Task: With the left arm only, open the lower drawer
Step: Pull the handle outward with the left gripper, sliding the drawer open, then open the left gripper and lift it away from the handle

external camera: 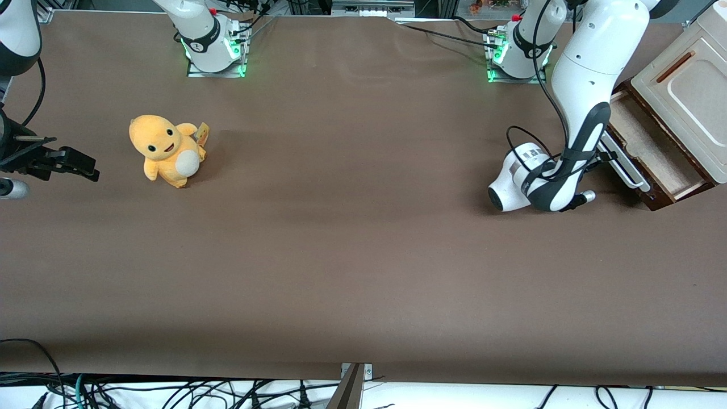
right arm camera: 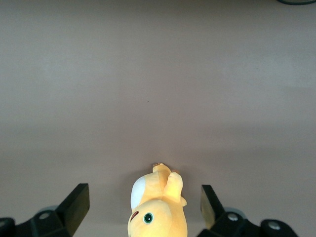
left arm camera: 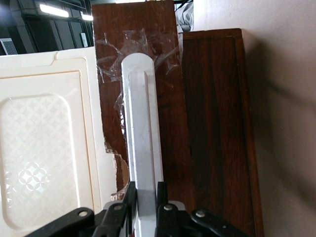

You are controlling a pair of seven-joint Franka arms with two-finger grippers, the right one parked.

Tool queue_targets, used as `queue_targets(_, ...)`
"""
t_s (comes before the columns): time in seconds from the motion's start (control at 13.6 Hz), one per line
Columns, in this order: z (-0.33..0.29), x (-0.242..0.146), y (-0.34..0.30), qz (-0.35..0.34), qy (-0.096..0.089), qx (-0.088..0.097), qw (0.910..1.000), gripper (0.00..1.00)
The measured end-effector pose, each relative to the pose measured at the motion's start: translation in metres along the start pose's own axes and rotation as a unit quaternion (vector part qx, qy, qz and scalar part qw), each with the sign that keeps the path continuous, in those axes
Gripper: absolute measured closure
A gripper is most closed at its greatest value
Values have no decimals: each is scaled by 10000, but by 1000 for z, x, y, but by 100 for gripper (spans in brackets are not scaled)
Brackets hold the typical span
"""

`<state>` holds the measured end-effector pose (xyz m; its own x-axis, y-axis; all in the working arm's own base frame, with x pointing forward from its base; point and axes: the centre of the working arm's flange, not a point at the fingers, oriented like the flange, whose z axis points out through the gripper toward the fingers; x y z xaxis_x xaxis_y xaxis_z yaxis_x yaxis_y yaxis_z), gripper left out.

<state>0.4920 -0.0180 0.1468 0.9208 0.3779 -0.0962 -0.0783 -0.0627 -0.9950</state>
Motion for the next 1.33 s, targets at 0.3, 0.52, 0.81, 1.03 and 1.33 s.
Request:
queue_targets(0.3, -3, -1, 1, 2, 29, 8, 10000, 81)
queue_targets(0.52, -9, 0, -2, -32, 72, -23, 10000, 55)
queue_targets(0.81, -10, 0, -1, -28, 69, -10, 10000, 11)
queue_targets(1.03, -11, 1, -1, -33, 50, -15, 10000, 0)
queue_targets(1.33, -22, 6, -11, -28, -217, -285, 9994, 0)
